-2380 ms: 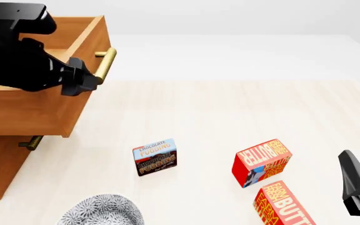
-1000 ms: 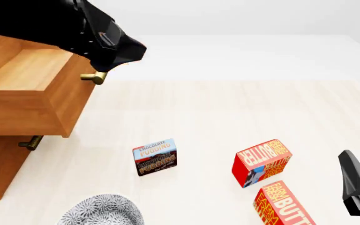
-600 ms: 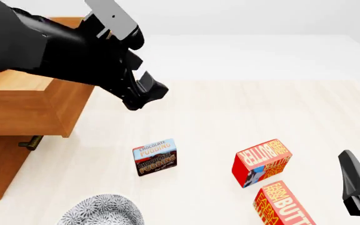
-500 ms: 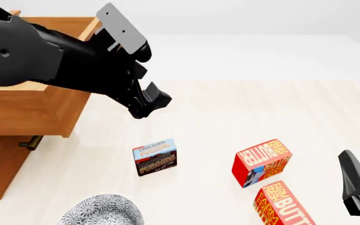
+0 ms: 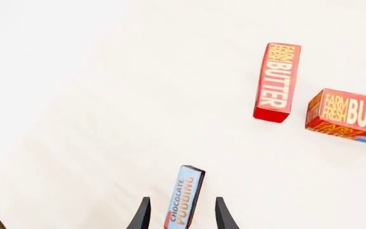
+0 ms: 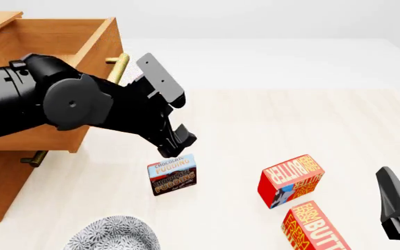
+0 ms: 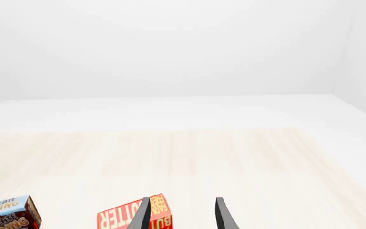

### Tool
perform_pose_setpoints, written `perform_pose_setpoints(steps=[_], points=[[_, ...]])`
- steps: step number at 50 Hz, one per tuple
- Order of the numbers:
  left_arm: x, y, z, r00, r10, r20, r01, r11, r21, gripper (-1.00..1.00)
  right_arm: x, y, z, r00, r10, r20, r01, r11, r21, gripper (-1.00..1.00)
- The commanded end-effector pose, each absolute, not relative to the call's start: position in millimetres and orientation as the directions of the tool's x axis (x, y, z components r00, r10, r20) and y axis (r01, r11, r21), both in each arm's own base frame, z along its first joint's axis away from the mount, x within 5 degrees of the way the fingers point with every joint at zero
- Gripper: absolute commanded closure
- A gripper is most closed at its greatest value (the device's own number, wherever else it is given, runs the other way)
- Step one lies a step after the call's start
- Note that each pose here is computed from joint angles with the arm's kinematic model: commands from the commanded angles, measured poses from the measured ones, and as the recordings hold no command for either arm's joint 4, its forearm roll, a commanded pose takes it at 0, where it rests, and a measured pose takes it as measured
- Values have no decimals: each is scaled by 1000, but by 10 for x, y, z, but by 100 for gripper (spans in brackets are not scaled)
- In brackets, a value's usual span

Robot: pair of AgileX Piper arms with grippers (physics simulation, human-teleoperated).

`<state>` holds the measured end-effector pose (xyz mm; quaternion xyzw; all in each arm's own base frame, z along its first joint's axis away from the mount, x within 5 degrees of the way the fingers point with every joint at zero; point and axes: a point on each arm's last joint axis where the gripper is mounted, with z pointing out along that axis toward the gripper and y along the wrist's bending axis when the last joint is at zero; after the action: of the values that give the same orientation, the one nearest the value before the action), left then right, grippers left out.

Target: Put the chocolate pudding in the top drawer of the cabinet and close it.

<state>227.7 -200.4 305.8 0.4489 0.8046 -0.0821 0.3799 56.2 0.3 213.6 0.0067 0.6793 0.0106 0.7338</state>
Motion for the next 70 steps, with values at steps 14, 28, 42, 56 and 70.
perform_pose_setpoints(steps=[14, 28, 42, 56, 70], points=[[2435, -1956, 2535, -377, 680, -629, 771, 606, 194, -100, 564, 2, 2135, 78, 22, -997, -6, 1000, 21, -100], [2479, -1998, 2318, -415, 673, -612, 764, 623, 167, -100, 564, 2, 2135, 78, 21, -997, -6, 1000, 21, -100], [2557, -1905, 2152, -444, 666, -600, 744, 646, 167, -100, 564, 2, 2135, 78, 21, -997, -6, 1000, 21, -100], [2591, -1856, 2046, -474, 653, -591, 727, 668, 156, -100, 564, 2, 2135, 78, 22, -997, -6, 1000, 21, -100], [2604, -1889, 1881, -498, 647, -578, 722, 678, 137, -100, 564, 2, 2135, 78, 22, -997, -6, 1000, 21, -100]])
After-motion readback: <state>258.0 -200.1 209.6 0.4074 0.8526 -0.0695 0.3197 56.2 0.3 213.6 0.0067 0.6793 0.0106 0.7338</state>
